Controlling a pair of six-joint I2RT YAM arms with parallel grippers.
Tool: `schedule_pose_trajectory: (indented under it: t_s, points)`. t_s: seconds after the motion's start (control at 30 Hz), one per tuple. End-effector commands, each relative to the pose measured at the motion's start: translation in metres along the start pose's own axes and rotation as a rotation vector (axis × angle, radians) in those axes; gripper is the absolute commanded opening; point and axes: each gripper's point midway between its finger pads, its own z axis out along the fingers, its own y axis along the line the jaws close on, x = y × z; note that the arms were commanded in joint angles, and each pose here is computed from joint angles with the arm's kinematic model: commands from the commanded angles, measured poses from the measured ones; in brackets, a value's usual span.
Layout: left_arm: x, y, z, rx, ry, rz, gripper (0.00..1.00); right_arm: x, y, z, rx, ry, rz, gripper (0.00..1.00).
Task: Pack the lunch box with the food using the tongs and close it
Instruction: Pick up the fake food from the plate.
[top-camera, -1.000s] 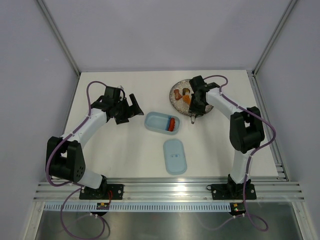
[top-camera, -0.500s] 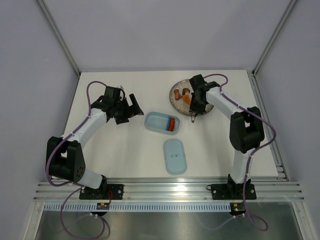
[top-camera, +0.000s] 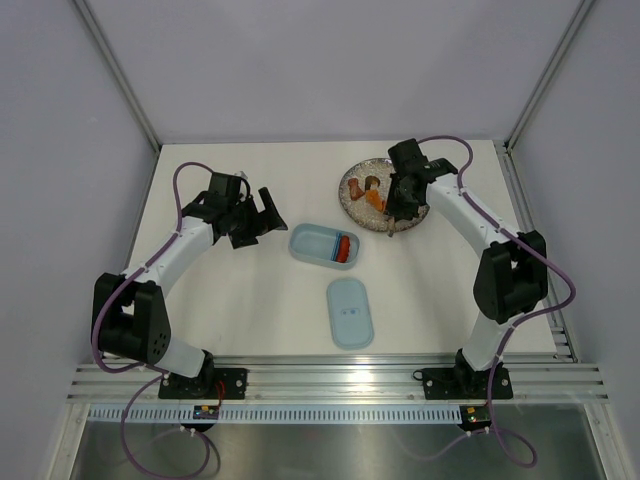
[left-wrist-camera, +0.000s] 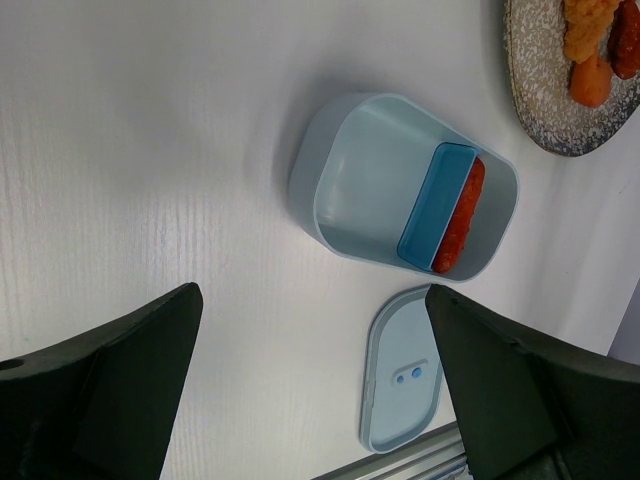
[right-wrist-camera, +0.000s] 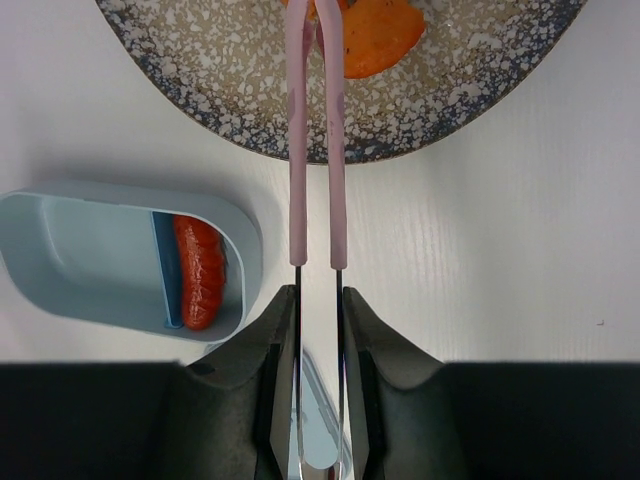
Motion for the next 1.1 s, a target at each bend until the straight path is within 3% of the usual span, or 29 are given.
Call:
schedule_pose_trajectory:
  t_s: [0.0, 0.3, 0.5, 1.07]
  points:
    - [-0.011, -0.008, -0.007, 0.02, -0.045, 0.015, 0.99, -0.009, -0.003, -0.019, -0.006, -0.049, 0.002, 0.0]
    - [-0.012, -0.009, -0.007, 0.026, -0.047, 0.015, 0.99, -0.004, -0.006, -0.015, 0.001, -0.024, -0.034, 0.0]
    - [-0.012, -0.009, -0.007, 0.023, -0.045, 0.02, 0.99, 0.011, -0.017, -0.004, 0.043, 0.038, -0.062, 0.21]
    - [-0.012, -0.009, -0.005, 0.022, -0.038, 0.021, 0.99, 0.032, -0.032, 0.013, 0.07, 0.124, -0.092, 0.37]
